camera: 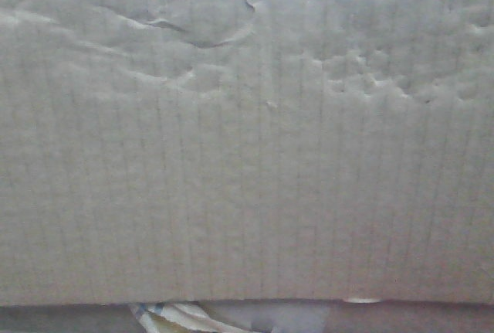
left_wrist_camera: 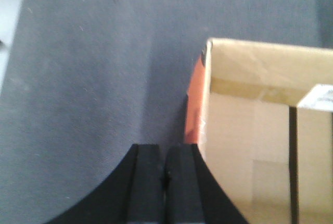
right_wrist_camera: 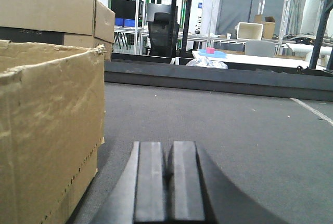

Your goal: Stack two boxes on right shelf middle

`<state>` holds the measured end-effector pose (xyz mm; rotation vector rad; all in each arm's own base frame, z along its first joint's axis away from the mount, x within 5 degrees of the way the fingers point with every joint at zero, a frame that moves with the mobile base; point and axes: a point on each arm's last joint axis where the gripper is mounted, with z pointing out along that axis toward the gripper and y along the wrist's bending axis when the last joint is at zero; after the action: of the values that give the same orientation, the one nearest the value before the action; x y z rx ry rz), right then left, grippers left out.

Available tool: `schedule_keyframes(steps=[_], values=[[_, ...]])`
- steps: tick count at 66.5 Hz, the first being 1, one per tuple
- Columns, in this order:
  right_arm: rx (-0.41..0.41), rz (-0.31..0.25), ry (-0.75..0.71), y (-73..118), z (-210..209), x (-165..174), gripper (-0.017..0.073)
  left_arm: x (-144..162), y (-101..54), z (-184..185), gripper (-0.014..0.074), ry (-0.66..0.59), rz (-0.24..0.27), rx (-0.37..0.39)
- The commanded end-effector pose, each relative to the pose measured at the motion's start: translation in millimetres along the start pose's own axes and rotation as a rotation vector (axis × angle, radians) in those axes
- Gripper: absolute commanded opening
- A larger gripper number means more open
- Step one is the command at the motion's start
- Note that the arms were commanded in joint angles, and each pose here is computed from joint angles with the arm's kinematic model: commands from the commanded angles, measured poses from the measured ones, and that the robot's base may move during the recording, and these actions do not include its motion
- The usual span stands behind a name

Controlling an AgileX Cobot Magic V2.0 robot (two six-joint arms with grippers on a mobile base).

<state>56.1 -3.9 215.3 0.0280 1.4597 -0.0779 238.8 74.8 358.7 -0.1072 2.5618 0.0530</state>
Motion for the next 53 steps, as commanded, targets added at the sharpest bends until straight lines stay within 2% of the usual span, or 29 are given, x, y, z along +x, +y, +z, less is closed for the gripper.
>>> schedule_keyframes(steps=[1, 5, 10, 24, 30, 35, 45, 53], values=[[0.007, -0.007, -0.027, -0.5, 0, -3, -0.0162, -4, -2.8, 5, 0.0217, -0.005, -0.004, 0.059], [0.007, -0.007, -0.027, -0.5, 0, -3, -0.0162, -5, -4.0, 11, 0.032, 0.011, 0.016, 0.088], [0.007, -0.007, -0.027, -0.5, 0, -3, -0.0162, -6, -2.8, 22, 0.0383, 0.049, 0.018, 0.101], [0.007, -0.007, -0.027, -0.5, 0, -3, -0.0162, -7, 2.7, 58, 0.0344, 0.151, 0.006, 0.125], [0.007, -0.007, -0.027, -0.5, 0, -3, -0.0162, -7, 3.7, 68, 0.0281, 0.176, 0.013, 0.136], [0.007, -0.007, -0.027, -0.5, 0, -3, -0.0162, -7, 4.1, 72, 0.0183, 0.185, 0.021, 0.143], [0.007, -0.007, -0.027, -0.5, 0, -3, -0.0162, -10, 4.5, 70, -0.0111, 0.174, 0.023, 0.14], [0.007, -0.007, -0.027, -0.5, 0, -3, -0.0162, -19, 6.9, 63, -0.0111, 0.145, 0.037, 0.118]])
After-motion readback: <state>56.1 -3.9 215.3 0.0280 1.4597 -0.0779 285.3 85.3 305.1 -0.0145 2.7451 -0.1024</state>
